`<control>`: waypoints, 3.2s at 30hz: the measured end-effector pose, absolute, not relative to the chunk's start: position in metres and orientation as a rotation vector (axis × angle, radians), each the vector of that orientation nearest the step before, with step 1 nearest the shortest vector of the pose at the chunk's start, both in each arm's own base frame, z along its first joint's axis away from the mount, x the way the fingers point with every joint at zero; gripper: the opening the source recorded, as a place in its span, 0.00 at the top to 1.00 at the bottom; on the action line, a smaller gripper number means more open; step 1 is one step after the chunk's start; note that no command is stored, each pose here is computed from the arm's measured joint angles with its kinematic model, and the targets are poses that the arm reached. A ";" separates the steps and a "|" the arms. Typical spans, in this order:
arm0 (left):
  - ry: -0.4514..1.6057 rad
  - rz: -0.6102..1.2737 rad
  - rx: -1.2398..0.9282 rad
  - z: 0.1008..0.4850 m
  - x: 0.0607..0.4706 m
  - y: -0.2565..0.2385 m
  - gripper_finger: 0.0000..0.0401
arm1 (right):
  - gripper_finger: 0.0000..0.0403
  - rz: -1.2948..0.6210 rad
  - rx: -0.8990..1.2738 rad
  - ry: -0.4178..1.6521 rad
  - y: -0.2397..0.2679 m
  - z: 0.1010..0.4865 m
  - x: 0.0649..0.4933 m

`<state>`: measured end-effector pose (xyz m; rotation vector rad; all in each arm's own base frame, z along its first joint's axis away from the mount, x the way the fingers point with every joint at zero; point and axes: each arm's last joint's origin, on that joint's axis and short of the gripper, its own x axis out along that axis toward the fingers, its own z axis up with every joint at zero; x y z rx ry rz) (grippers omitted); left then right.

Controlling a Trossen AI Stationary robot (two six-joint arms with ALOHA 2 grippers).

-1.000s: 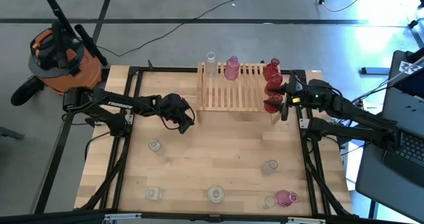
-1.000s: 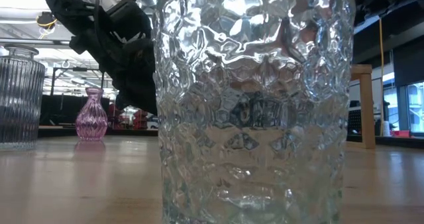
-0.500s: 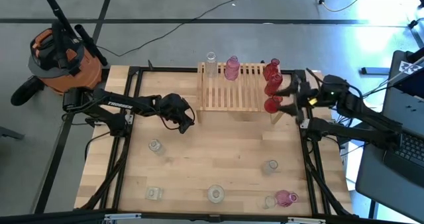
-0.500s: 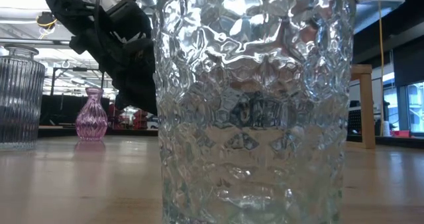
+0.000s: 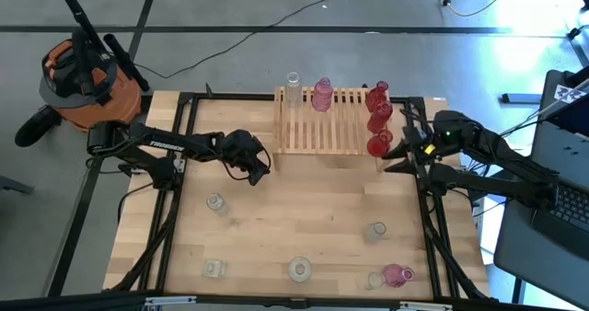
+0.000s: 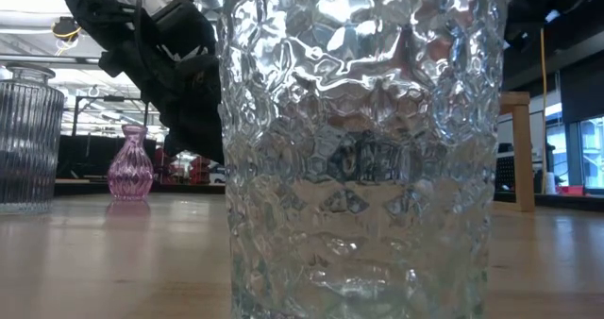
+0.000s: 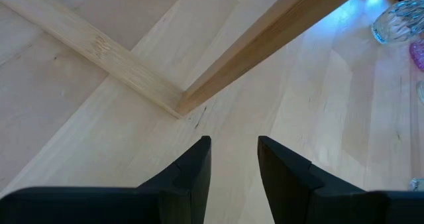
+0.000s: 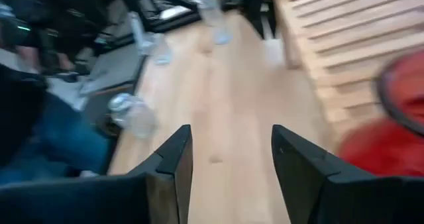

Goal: Sort vases onto shelf
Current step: Put the red vase on the shelf aligned with the other red vase, then put the transparent vase on the shelf aligned with the other transparent vase

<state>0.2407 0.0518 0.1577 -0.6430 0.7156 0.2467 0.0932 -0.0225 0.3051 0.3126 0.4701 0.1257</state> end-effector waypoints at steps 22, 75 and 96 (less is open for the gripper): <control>0.716 0.247 -0.643 0.158 0.241 0.052 0.71 | 0.62 -0.085 0.155 0.484 -0.029 0.304 0.092; 0.753 0.213 -0.630 0.157 0.244 0.022 0.71 | 0.62 0.463 0.346 0.857 0.025 0.223 0.075; 0.753 0.212 -0.629 0.157 0.244 0.022 0.71 | 0.62 0.418 0.178 0.812 0.099 0.190 0.110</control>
